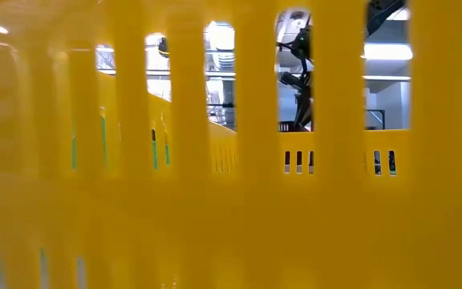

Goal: Stack baskets on shelf by color
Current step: Stack the top black bin on the top of the other black bin on the shelf, then stack the black bin on the top of the other black bins on the shelf

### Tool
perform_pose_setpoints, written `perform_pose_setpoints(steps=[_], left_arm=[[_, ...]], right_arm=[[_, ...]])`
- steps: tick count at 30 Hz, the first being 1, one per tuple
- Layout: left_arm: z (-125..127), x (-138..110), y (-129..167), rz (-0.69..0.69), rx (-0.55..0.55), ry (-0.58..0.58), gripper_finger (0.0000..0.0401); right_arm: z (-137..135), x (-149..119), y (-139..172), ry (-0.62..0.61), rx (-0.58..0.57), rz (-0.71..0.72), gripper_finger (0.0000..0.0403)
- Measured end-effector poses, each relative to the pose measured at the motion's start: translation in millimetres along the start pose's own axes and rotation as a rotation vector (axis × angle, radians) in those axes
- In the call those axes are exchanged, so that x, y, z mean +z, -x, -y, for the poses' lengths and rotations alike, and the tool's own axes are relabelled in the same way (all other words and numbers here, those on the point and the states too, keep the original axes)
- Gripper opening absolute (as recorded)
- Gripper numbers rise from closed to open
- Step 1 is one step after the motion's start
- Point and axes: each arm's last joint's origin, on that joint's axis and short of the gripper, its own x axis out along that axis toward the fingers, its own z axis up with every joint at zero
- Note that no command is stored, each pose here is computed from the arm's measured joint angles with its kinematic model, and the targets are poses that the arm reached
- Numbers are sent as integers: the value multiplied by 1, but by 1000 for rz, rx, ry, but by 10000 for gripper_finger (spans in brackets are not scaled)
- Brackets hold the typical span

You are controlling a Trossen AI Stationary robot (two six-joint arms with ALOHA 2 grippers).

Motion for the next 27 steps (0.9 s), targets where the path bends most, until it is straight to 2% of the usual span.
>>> perform_pose_setpoints(steps=[5,10,16,19,23,27], left_arm=[[0,0,0,-2,-2,4,11],[0,0,0,-9,-8,8,11],[0,0,0,-13,-12,10,11],[0,0,0,-13,-12,10,11],[0,0,0,-12,-11,9,11],[0,0,0,-8,-7,9,11]], right_arm=[[-3,2,3,38,-13,9,113],[-14,14,14,69,25,42,154],[-33,27,44,159,38,55,168],[-47,27,65,225,66,12,165],[-71,7,97,348,138,-141,160],[-87,-36,121,457,86,-327,161]])
